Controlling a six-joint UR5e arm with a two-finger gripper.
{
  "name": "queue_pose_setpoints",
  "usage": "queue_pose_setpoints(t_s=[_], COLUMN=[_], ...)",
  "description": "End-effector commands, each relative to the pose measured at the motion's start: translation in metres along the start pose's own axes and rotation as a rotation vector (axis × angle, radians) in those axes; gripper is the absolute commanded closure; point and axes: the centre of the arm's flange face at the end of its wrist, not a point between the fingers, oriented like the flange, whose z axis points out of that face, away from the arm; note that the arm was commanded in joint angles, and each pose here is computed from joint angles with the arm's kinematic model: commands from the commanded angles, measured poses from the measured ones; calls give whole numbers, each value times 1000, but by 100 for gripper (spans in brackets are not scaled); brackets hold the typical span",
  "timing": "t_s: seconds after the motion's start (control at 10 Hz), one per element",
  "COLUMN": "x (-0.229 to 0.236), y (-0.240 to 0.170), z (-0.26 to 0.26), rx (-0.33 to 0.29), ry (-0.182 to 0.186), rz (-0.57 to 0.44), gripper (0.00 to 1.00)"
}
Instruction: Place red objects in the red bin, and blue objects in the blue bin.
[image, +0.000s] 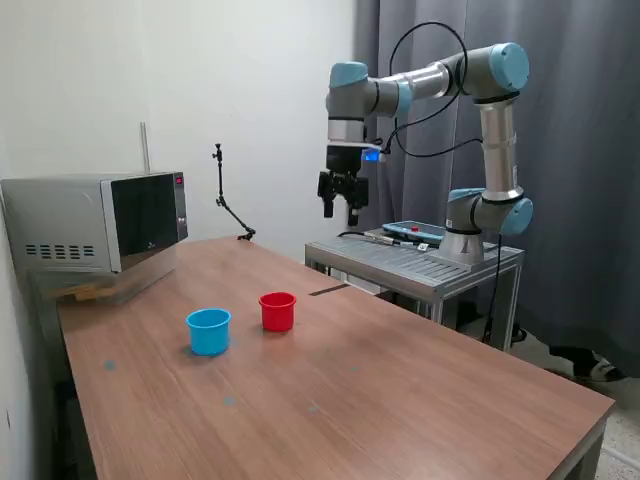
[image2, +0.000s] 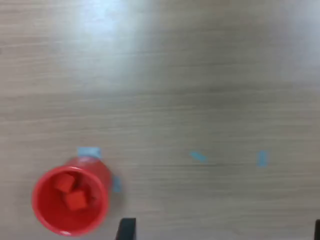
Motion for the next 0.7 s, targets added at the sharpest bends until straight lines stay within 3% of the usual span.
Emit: queue_pose_setpoints(t_s=[0.0,0.1,0.3,0.5,0.6], x=[7,8,3,5,8], y=[-44,-59,-82,-111,-122], z=[-63,-80,-121,-116,-122], rx=[14,16,-43,93,94], ry=[69,70,62,75,74], rz=[-135,-148,-147,-142,-147], gripper=[0,0,0,0,0])
